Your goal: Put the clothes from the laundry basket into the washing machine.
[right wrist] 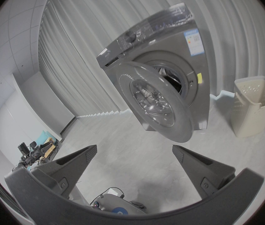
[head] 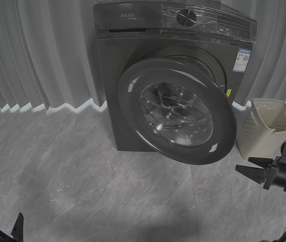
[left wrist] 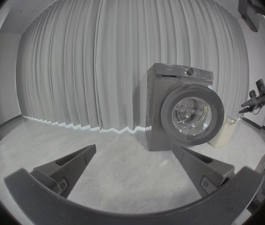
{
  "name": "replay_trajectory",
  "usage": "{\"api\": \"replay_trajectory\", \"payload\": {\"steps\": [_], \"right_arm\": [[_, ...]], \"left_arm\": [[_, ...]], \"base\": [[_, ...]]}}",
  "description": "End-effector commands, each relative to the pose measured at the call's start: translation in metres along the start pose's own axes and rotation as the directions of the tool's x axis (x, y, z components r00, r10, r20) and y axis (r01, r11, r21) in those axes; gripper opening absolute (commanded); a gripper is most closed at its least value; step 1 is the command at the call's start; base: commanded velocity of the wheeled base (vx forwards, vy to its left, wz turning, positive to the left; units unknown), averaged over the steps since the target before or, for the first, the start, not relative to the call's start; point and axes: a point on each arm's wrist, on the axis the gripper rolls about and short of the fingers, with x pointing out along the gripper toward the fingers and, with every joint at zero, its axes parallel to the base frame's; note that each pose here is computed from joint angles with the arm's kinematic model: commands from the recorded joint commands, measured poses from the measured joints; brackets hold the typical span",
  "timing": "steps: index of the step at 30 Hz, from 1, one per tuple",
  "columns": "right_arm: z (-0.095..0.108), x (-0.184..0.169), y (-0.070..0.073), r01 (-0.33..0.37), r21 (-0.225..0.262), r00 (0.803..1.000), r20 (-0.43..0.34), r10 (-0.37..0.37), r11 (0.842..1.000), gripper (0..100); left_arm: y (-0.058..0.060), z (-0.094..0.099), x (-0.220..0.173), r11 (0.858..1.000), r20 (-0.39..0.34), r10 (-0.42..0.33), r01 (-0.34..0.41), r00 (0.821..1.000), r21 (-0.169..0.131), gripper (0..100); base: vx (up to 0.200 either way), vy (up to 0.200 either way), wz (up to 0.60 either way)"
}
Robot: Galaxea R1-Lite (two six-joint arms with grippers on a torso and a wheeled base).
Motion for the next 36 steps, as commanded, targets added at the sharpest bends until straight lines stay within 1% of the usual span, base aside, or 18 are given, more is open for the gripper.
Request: {"api": "replay_trajectory", "payload": {"steps": [1,6,8,10,12,14,17,18,19,22,23,24,27,30,32,33,36], "right_arm": [[-0.023,0.065,-0.011,-0.015,0.072,0.987,-0.16,0.027,0.997,100],[-0.027,0.077,-0.012,-0.029,0.07,0.986,-0.16,0.04,0.997,100],[-0.029,0.081,-0.012,-0.032,0.078,0.986,-0.162,0.045,0.996,100],[-0.029,0.084,-0.008,-0.053,0.088,0.986,-0.151,0.066,0.995,100],[-0.027,0.086,-0.007,-0.066,0.096,0.988,-0.131,0.079,0.993,100],[-0.025,0.091,-0.007,-0.074,0.095,0.991,-0.107,0.085,0.993,100],[-0.025,0.092,-0.008,-0.074,0.095,0.991,-0.105,0.084,0.993,100],[-0.022,0.103,-0.012,-0.072,0.079,0.996,-0.052,0.076,0.994,100],[-0.022,0.106,-0.013,-0.062,0.075,0.997,-0.038,0.065,0.995,100],[-0.022,0.12,-0.017,0.003,0.062,1.0,0.018,-0.004,0.998,100],[-0.022,0.121,-0.018,0.008,0.061,1.0,0.026,-0.009,0.998,100],[-0.019,0.127,-0.022,0.04,0.048,0.996,0.073,-0.043,0.998,100],[-0.006,0.132,-0.028,0.06,0.015,0.984,0.168,-0.062,0.998,100],[0.007,0.13,-0.038,0.113,-0.022,0.969,0.225,-0.105,0.993,100],[0.008,0.126,-0.038,0.131,-0.034,0.963,0.242,-0.119,0.991,100],[0.011,0.12,-0.035,0.134,-0.04,0.959,0.258,-0.119,0.99,100],[0.01,0.103,-0.027,0.118,-0.046,0.959,0.265,-0.102,0.992,100]], "left_arm": [[0.0,-0.005,0.0,1.0,-0.004,-0.01,0.01,1.0,0.008,100],[0.0,-0.005,0.0,1.0,-0.004,-0.01,0.01,1.0,0.007,100],[0.0,-0.005,0.0,1.0,-0.004,-0.012,0.012,1.0,0.007,100],[0.0,-0.005,0.0,1.0,-0.004,-0.009,0.009,1.0,0.005,100],[0.0,-0.005,0.0,1.0,-0.004,-0.009,0.009,1.0,0.005,100],[0.0,-0.005,0.0,1.0,-0.004,-0.009,0.009,1.0,0.005,100],[0.0,-0.005,0.0,1.0,-0.004,-0.009,0.009,1.0,0.007,100],[0.0,-0.005,0.0,1.0,-0.004,-0.009,0.009,1.0,0.007,100],[0.0,-0.005,0.0,1.0,-0.004,-0.009,0.009,1.0,0.007,100],[0.0,-0.005,0.0,1.0,-0.004,-0.007,0.007,1.0,0.008,100],[0.0,-0.005,0.0,1.0,-0.006,-0.007,0.007,1.0,0.008,100],[0.0,-0.005,0.0,1.0,-0.006,-0.007,0.007,1.0,0.008,100],[0.0,-0.005,0.0,1.0,-0.006,-0.009,0.009,1.0,0.007,100],[0.0,-0.005,0.0,1.0,-0.006,-0.009,0.009,1.0,0.007,100],[0.0,-0.005,0.0,1.0,-0.004,-0.007,0.007,1.0,0.007,100],[0.0,-0.005,0.0,1.0,-0.004,-0.006,0.006,1.0,0.004,100],[0.0,-0.005,0.0,1.0,-0.004,-0.006,0.006,1.0,0.005,100]], "base": [[0.0,0.0,0.0],[0.0,0.0,0.0],[0.0,0.0,0.0],[0.0,0.0,0.0],[0.2,0.0,0.0],[0.2,0.0,0.0],[0.2,0.0,0.0],[0.2,0.0,0.0],[0.2,0.0,0.0],[0.0,0.0,0.0],[0.0,0.0,0.0],[0.0,0.0,0.0],[0.0,0.0,0.0],[0.0,0.0,0.0],[0.0,-0.1,0.0],[0.0,-0.2,0.0],[0.0,-0.2,0.0]]}}
